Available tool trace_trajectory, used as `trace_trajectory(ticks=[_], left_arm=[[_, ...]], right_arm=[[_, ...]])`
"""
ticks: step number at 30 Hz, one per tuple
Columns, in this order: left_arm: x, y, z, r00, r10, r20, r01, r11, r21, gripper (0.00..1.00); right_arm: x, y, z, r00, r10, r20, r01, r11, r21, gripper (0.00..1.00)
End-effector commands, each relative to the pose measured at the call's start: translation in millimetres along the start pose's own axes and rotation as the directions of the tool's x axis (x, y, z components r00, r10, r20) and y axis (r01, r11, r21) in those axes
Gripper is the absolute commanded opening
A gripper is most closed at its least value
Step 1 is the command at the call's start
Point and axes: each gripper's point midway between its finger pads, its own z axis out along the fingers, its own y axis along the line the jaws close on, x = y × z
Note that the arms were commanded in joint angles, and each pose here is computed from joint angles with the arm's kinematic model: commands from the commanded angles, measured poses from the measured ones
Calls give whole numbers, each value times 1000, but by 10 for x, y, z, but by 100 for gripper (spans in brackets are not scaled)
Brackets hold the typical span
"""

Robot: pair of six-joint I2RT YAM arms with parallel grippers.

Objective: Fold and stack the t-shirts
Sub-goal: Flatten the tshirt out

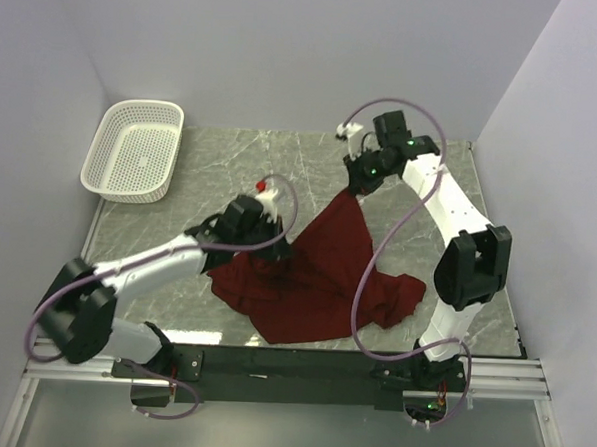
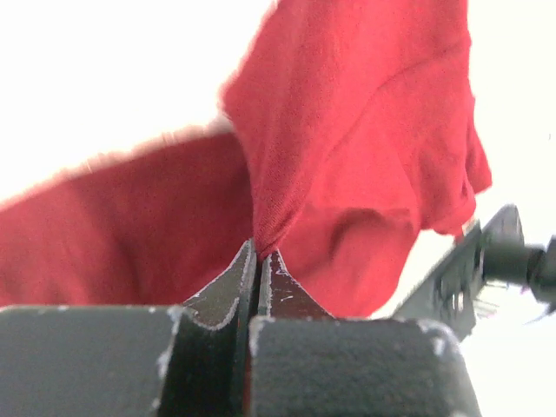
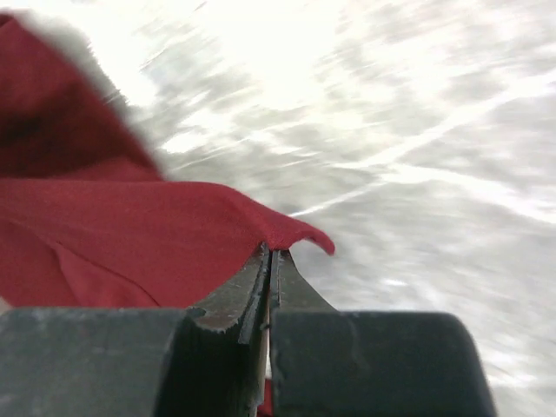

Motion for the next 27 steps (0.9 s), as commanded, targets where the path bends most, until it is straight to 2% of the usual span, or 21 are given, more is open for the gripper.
trace_trajectory(ticks=[1,2,3,5,6,8,9,10,11,13,14,16,17,21,27], left_arm=[[-589,41,245,995,72,69,-71,997,-13,1],[-692,60,314,994,83,70,-82,996,-16,1],[-996,-60,344,989,97,114,-98,995,5,0],[-1092,127,606,994,82,75,-80,996,-27,1],[-1367,44,636,989,90,117,-89,996,-12,1],[-1399,252,884,995,66,76,-63,997,-39,1],[-1610,199,912,991,73,110,-70,997,-28,1],[-1600,350,1062,994,56,91,-52,998,-46,0],[-1781,308,1093,991,60,123,-56,998,-34,1],[-1821,502,1288,993,37,113,-31,998,-58,1],[-1992,463,1310,989,42,142,-35,998,-49,1],[-2000,650,1484,991,17,131,-7,997,-71,1],[-2140,635,1501,987,13,158,-2,998,-68,1],[-2233,927,1714,983,-41,179,59,993,-98,1],[-2463,925,1849,972,-75,222,87,995,-47,1]], right_arm=[[-433,-384,-331,992,-98,82,76,969,236,0],[-497,-477,-375,990,-104,93,75,958,276,0],[-523,-583,-429,991,-98,93,63,943,326,0],[-722,-748,-556,983,-120,138,56,917,395,0],[-780,-832,-622,980,-122,156,45,904,425,0],[-958,-1008,-760,971,-148,189,32,861,508,0],[-1019,-1076,-808,967,-159,200,28,844,536,0],[-1059,-1131,-799,965,-170,197,33,830,557,0],[-1183,-1185,-870,955,-194,224,30,814,580,0],[-1315,-1284,-865,948,-218,232,36,797,603,0],[-1357,-1353,-886,948,-221,230,28,777,629,0],[-1412,-1504,-839,951,-220,219,20,749,663,0],[-1412,-1602,-860,954,-214,212,7,720,694,0],[-1380,-1889,-797,960,-199,197,-21,651,759,0],[-1329,-2145,-515,967,-195,162,-7,619,785,0]])
